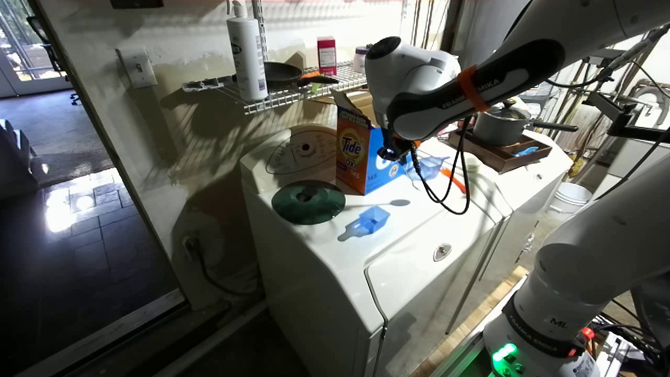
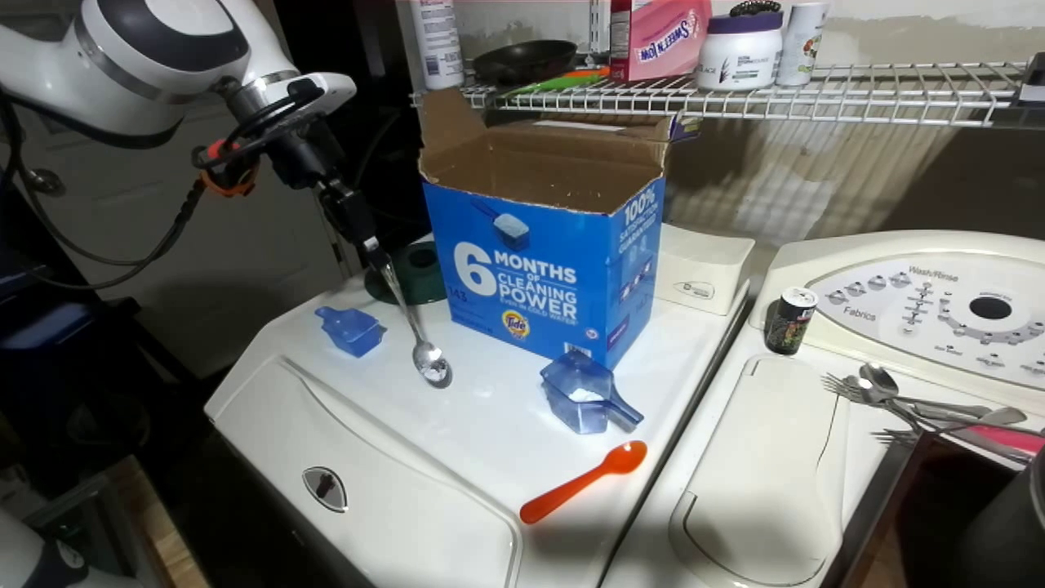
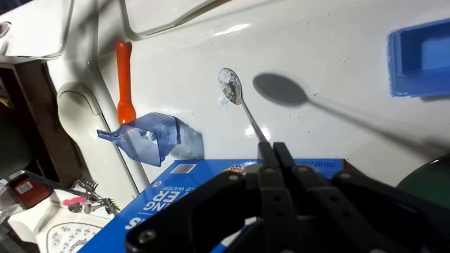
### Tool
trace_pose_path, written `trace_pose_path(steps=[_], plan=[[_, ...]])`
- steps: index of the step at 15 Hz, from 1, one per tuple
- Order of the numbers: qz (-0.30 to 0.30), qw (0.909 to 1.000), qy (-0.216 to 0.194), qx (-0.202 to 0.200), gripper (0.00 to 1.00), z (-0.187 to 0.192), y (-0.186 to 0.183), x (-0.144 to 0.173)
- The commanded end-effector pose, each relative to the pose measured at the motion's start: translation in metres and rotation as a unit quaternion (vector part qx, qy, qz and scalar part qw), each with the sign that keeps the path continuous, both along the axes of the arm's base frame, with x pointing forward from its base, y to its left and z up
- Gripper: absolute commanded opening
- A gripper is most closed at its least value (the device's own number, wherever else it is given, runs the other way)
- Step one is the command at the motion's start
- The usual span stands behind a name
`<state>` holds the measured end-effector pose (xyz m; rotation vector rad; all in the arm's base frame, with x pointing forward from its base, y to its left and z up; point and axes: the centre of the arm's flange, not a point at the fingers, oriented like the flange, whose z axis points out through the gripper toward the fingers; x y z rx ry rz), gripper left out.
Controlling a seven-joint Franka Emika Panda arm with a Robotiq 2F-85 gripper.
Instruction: Transfer a spoonful of contents from the blue box to the right scoop
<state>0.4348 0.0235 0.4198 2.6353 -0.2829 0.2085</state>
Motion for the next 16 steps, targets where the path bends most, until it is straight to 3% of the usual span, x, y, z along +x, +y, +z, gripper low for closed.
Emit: trace_pose_path(steps=[1, 8, 16], plan=[[0.013, 0.9997, 0.002, -0.022, 0.01, -0.021, 0.015, 0.009], [0.034, 0.9981, 0.007, -0.051, 0.01, -0.057, 0.023, 0.022], [0.046, 0.9975, 0.013, -0.052, 0.01, -0.086, 0.024, 0.037]])
